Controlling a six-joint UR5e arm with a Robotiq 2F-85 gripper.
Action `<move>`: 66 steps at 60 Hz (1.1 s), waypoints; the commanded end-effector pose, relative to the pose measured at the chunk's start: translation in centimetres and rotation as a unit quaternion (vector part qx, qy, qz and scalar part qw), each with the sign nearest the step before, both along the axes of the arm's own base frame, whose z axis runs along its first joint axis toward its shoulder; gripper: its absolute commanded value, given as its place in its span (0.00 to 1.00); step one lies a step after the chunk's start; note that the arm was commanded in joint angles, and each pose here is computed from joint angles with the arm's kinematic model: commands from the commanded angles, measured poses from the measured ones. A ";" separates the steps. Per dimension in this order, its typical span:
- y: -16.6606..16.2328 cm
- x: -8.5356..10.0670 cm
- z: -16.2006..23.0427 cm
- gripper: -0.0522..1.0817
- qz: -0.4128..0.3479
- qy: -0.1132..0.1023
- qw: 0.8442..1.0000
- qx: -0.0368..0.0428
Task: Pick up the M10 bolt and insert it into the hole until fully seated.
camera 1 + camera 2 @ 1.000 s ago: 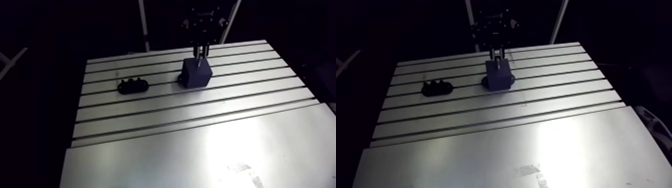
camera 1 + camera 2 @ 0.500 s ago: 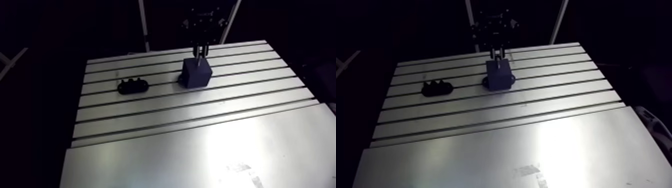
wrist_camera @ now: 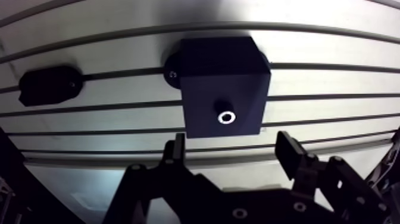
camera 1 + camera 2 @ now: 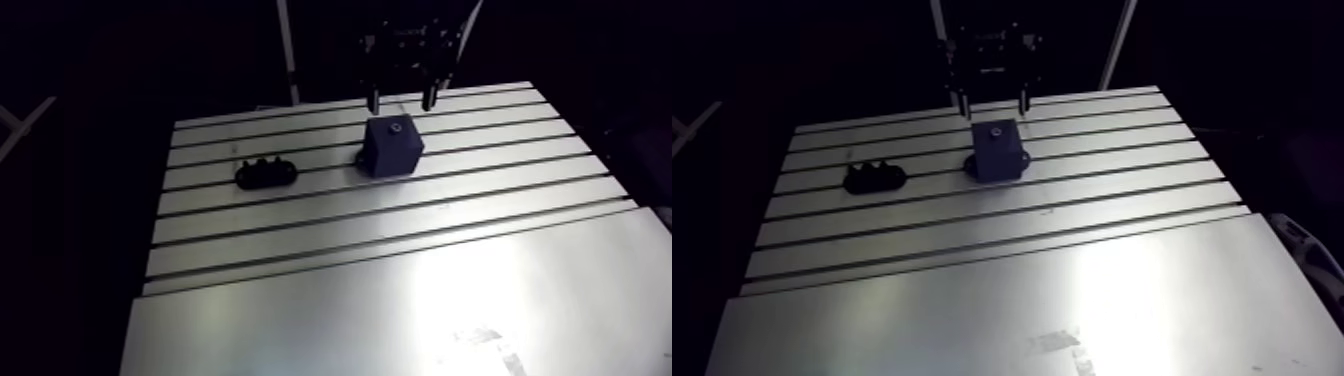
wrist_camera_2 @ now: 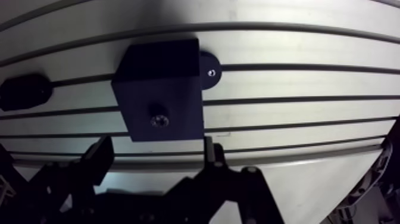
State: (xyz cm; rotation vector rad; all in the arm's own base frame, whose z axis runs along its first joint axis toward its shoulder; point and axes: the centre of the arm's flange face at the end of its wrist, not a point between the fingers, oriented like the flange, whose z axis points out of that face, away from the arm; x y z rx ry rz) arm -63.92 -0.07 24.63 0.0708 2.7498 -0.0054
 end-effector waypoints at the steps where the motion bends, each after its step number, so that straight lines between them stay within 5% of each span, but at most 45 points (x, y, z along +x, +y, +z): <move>1: 0.0 0.0 0.0 0.06 0.005 0.001 1.000 -0.002; 29: -0.3 0.0 1.6 0.06 0.009 0.020 1.000 0.001; 57: -1.5 2.8 13.5 0.06 0.014 0.116 0.993 0.019; 66: -1.7 3.6 16.7 0.06 0.014 0.132 0.991 0.021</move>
